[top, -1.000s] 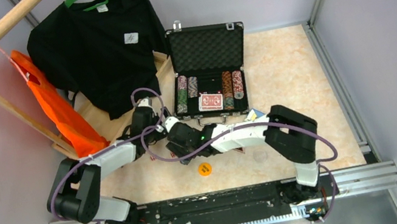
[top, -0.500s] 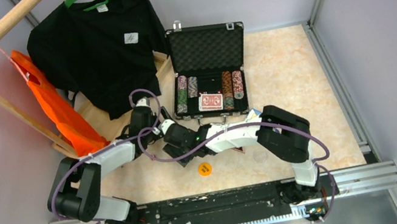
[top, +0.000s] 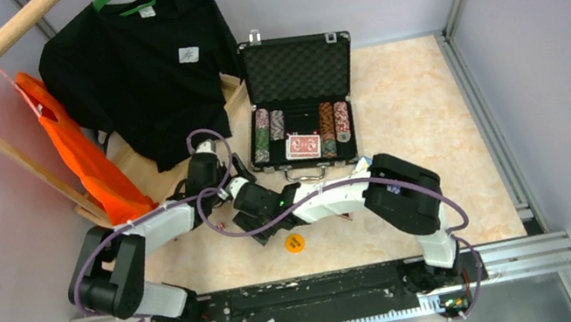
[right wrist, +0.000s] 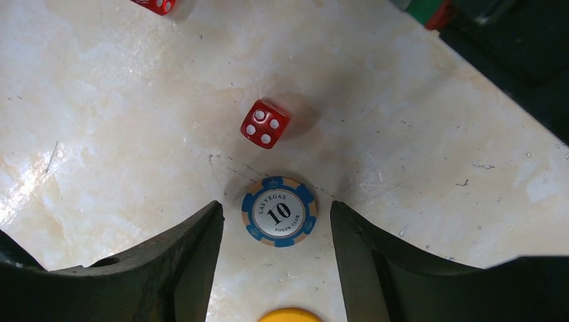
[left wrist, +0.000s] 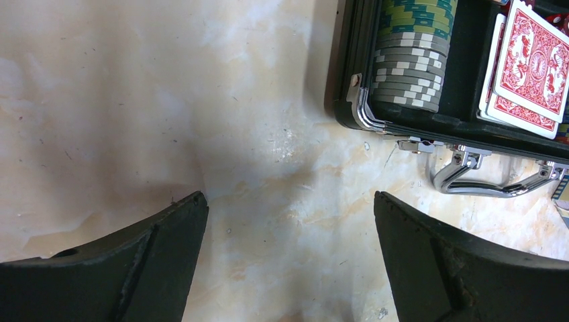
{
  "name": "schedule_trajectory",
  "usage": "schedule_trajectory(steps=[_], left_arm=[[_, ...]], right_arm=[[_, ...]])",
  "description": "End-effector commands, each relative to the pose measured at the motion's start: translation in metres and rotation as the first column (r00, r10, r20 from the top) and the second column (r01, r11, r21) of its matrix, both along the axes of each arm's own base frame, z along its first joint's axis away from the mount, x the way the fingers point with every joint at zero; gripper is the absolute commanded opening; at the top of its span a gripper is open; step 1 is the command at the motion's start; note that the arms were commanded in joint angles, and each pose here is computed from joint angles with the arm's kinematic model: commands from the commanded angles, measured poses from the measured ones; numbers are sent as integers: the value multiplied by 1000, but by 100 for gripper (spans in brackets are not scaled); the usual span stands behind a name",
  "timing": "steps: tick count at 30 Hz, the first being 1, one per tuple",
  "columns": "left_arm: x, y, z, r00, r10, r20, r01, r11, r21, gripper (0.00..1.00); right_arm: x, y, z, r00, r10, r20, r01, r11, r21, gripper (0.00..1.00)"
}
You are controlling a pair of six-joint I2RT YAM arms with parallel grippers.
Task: Pack up texas hold em set
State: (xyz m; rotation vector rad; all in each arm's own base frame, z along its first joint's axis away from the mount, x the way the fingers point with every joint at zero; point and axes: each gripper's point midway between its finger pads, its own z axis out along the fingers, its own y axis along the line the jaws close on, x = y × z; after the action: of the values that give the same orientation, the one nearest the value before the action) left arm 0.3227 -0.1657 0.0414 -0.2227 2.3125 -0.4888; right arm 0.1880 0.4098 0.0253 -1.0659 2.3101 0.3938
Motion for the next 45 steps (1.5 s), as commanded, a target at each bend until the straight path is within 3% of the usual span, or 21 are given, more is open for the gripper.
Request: schedule_trajectory(steps=[1, 19, 26, 45], left_arm=[[1, -1, 0, 1000, 4, -11, -4, 1000, 4, 99], [1, -2, -1, 1000, 0, -13, 0, 1000, 6, 99], [1, -2, -1, 1000, 1, -14, -1, 1000, 5, 99], [0, -2, -1, 1000, -1, -15, 1, 1000, 5, 99]], right_arm=[[-9, 17, 2, 999, 52, 4, -52, 998, 19, 61], [-17, -1, -13, 999, 34, -14, -34, 999, -32, 60], [-20, -4, -16, 999, 33, -10, -34, 998, -49, 52], [-18, -5, -10, 1000, -6, 4, 7, 999, -37, 43]])
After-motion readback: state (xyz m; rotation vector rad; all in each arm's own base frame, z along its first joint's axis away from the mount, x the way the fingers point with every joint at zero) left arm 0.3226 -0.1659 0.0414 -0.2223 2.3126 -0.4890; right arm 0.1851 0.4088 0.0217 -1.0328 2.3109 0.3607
